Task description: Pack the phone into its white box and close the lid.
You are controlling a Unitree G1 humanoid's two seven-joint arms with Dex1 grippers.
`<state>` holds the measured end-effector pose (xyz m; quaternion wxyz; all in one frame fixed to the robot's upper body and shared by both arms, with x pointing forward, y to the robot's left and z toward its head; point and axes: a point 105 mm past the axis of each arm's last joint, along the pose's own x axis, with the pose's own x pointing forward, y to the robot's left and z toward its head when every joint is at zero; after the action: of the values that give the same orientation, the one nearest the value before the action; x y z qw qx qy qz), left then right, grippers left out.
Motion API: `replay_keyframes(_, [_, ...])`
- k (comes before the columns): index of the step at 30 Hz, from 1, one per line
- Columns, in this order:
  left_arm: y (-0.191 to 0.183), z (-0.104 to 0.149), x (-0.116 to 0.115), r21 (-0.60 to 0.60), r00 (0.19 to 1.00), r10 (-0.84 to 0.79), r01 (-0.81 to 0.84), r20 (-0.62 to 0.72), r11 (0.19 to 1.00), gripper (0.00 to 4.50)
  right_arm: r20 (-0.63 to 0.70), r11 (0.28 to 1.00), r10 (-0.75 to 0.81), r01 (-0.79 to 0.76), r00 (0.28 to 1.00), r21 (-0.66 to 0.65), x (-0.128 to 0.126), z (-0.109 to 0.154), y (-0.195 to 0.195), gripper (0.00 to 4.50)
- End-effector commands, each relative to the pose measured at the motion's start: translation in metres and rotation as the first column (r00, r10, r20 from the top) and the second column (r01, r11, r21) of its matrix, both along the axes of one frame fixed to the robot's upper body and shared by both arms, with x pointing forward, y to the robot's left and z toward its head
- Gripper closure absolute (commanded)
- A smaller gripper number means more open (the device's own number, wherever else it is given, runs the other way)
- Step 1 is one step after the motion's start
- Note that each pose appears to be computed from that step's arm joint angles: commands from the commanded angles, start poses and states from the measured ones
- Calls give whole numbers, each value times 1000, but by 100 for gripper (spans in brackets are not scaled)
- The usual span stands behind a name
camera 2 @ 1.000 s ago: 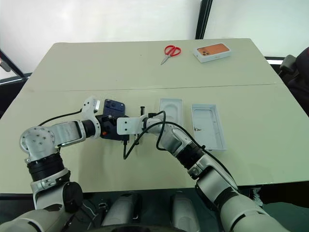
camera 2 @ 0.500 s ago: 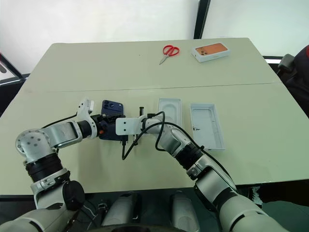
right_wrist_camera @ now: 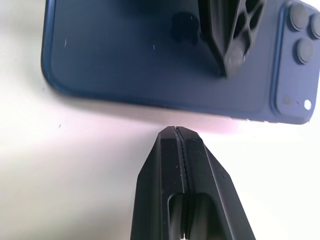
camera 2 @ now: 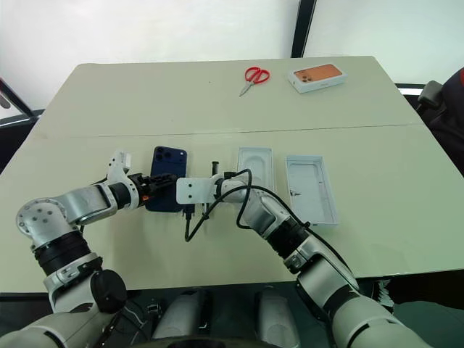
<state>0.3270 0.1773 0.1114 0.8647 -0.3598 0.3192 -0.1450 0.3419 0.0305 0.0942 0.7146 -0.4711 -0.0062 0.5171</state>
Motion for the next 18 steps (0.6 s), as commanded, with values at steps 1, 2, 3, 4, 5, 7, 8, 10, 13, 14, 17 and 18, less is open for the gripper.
replay_keyframes(1, [1, 7, 0, -26, 1000, 6, -5, 26, 1000, 226, 7, 999, -48, 48, 999, 4, 6, 11, -20, 450])
replay_keyframes(2, [1, 7, -1, -37, 1000, 6, -5, 28, 999, 226, 7, 998, -57, 57, 998, 8, 6, 15, -24, 450])
replay_keyframes(3, [0, 8, -1, -61, 999, 8, -6, 32, 998, 226, 3, 997, -75, 74, 997, 24, 8, 21, -30, 450])
replay_keyframes(4, [-1, 8, -1, -79, 999, 10, -8, 34, 997, 226, -1, 996, -86, 86, 996, 36, 8, 25, -34, 450])
replay_keyframes(5, [-2, 10, -1, -108, 999, 11, -7, 38, 994, 226, -6, 994, -98, 99, 995, 48, 9, 29, -38, 450])
replay_keyframes(7, [-4, 12, 0, -155, 999, 18, -12, 41, 988, 226, -6, 993, -110, 110, 994, 50, 8, 33, -43, 450])
replay_keyframes(8, [-4, 12, 0, -168, 999, 21, -14, 40, 986, 226, -5, 992, -113, 113, 994, 48, 8, 33, -45, 450])
replay_keyframes(10, [-5, 8, -1, -144, 1000, 13, -10, 22, 990, 226, -6, 991, -121, 121, 993, 50, 8, 34, -46, 450])
replay_keyframes(13, [-7, 2, -4, -100, 1000, -2, 2, -2, 995, 226, -13, 990, -127, 128, 992, 58, 6, 37, -47, 450])
replay_keyframes(14, [-8, 2, -4, -99, 1000, -4, 4, -2, 995, 252, -19, 990, -128, 129, 992, 63, 4, 39, -48, 450])
replay_keyframes(17, [-8, 3, -5, -100, 1000, -3, 3, -1, 995, 328, -31, 988, -133, 135, 991, 73, 2, 42, -51, 450])
replay_keyframes(18, [-8, 3, -5, -100, 1000, -2, 2, -1, 995, 328, -33, 988, -136, 138, 990, 73, 1, 42, -52, 450])
